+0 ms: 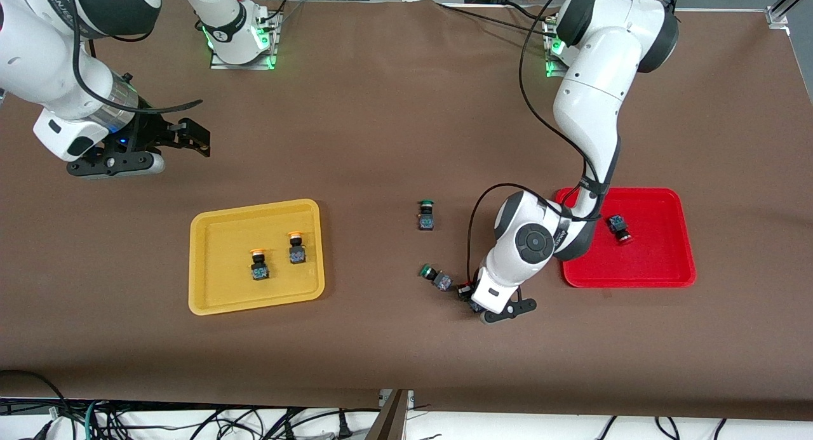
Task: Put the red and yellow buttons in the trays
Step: 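Grasp the second red-capped button with the left gripper, then lower the red button into the red tray and open the left gripper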
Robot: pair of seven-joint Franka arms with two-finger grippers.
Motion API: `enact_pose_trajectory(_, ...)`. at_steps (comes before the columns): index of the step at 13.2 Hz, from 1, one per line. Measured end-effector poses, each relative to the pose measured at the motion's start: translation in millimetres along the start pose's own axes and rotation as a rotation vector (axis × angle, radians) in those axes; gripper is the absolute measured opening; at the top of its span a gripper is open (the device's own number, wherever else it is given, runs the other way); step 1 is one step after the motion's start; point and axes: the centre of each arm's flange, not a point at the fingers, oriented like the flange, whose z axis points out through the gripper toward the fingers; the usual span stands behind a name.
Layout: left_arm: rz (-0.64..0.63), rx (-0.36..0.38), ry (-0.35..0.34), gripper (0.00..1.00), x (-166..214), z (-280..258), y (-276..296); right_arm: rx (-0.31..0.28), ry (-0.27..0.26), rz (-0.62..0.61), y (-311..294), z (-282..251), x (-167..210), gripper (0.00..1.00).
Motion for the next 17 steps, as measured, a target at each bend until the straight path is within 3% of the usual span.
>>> enact_pose_trajectory(2, -0.018, 0.000, 0.010, 0.41, 14, -12, -8, 0.000, 0.001, -0.002, -1, 0, 0, 1.00)
enact_pose_trajectory(4, -0.051, 0.035, -0.043, 0.41, 38, -44, -30, 0.000, 0.001, 0.000, 0, -1, 0, 1.00)
enact_pose_trajectory(11, -0.005, 0.241, -0.437, 0.41, 46, -154, -111, -0.002, 0.005, -0.012, -1, -2, 0, 1.00)
enact_pose_trajectory(14, -0.045, 0.368, -0.602, 0.41, 37, -140, -167, -0.013, 0.006, -0.016, -1, -2, 0, 1.00)
enact_pose_trajectory(17, -0.072, 0.444, -0.667, 0.41, 36, -110, -226, -0.014, 0.006, -0.017, -1, -2, 0, 1.00)
